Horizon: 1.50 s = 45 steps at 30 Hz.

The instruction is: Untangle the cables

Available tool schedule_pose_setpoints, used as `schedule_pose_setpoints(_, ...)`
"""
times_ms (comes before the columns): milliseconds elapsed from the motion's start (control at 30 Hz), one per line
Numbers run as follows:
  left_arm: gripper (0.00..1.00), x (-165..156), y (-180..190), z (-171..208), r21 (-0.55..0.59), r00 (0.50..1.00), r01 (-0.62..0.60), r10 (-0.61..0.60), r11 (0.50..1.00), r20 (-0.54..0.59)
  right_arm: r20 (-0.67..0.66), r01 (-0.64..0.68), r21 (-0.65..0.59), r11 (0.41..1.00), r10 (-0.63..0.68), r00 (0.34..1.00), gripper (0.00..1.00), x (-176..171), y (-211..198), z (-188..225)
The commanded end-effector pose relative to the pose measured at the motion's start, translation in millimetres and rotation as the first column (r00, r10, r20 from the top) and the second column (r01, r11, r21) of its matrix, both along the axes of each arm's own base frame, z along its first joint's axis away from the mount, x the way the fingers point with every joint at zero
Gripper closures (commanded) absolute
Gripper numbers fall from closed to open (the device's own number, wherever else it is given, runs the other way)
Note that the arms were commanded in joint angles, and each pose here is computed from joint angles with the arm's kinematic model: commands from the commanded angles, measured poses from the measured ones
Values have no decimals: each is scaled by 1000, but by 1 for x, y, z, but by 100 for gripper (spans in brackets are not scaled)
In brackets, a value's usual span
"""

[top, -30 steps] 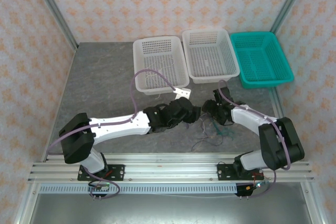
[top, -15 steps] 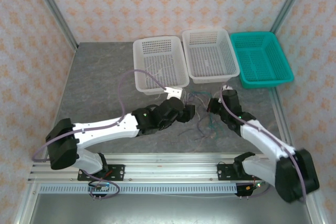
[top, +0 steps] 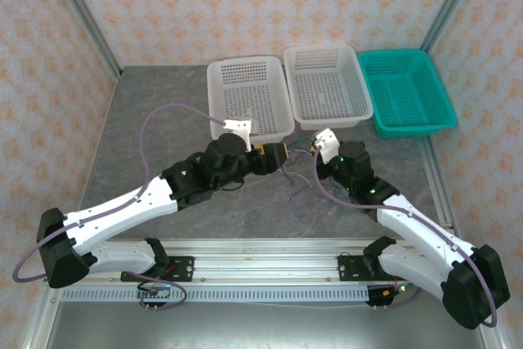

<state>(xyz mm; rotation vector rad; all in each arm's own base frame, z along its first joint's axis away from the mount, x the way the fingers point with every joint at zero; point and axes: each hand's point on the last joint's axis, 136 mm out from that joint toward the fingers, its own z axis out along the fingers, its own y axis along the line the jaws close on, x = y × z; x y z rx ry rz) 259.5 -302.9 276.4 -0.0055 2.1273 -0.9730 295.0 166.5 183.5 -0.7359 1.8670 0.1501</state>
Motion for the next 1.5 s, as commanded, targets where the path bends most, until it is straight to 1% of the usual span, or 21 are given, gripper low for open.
schedule_pose_setpoints(0,37,-1,-14,-4,-69,997,50,-53,996,-49,35,-120,5,993,120,992,100,-6,19,19)
schedule_pose_setpoints(33,46,0,-19,-2,-76,997,66,-69,995,-36,18,-154,44,987,153,988,100,-11,26,20)
schedule_pose_setpoints(100,63,2,-36,8,-76,985,165,-160,983,64,-20,-222,148,964,228,974,100,-21,42,22)
schedule_pose_setpoints(167,70,2,-47,13,10,951,252,-250,968,183,-51,-251,221,942,268,962,100,-27,52,21)
schedule_pose_setpoints(200,71,5,-48,12,90,927,271,-285,959,244,-68,-243,250,937,268,961,100,-27,54,21)
schedule_pose_setpoints(267,71,9,-50,9,191,884,294,-342,937,317,-96,-224,277,934,259,961,100,-26,55,20)
schedule_pose_setpoints(333,65,15,-52,9,232,858,308,-375,923,352,-110,-210,288,934,250,962,100,-25,55,19)
schedule_pose_setpoints(400,60,25,-49,12,226,856,299,-365,927,365,-110,-200,294,935,241,964,100,-25,53,21)
schedule_pose_setpoints(533,57,39,-49,8,220,861,305,-367,927,351,-103,-186,309,933,227,969,100,-25,52,25)
schedule_pose_setpoints(600,57,38,-56,5,206,848,345,-398,916,349,-101,-189,324,927,233,967,100,-26,53,27)
schedule_pose_setpoints(733,56,31,-77,-1,145,805,460,-480,876,348,-93,-178,338,924,221,971,100,-23,53,30)
schedule_pose_setpoints(800,56,35,-83,-8,129,810,468,-483,874,334,-91,-171,337,926,213,973,100,-22,52,31)
schedule_pose_setpoints(933,57,53,-79,-25,145,847,409,-434,901,307,-87,-169,340,925,210,974,100,-23,51,33)
schedule_pose_setpoints(1000,66,58,-77,-30,139,856,394,-418,908,305,-80,-168,344,924,207,975,100,-24,50,34)
schedule_pose_setpoints(1067,80,60,-77,-32,133,862,382,-405,914,306,-77,-165,348,923,203,976,100,-24,49,35)
schedule_pose_setpoints(1167,90,67,-73,-35,146,878,342,-371,928,301,-84,-159,349,923,200,976,100,-24,48,32)
schedule_pose_setpoints(1233,100,70,-68,-35,155,886,316,-350,936,304,-88,-145,349,926,186,979,100,-23,47,29)
schedule_pose_setpoints(1267,100,71,-66,-33,151,890,304,-337,941,307,-91,-130,349,928,171,981,100,-22,45,28)
schedule_pose_setpoints(1333,100,72,-62,-20,106,898,289,-307,952,316,-106,-65,353,933,109,988,100,-16,37,21)
schedule_pose_setpoints(1400,100,69,-59,4,29,900,282,-275,959,338,-147,62,370,927,-8,989,84,-7,22,9)
schedule_pose_setpoints(1467,100,65,-56,30,-64,908,270,-231,961,350,-228,216,390,895,-133,964,82,0,7,-12)
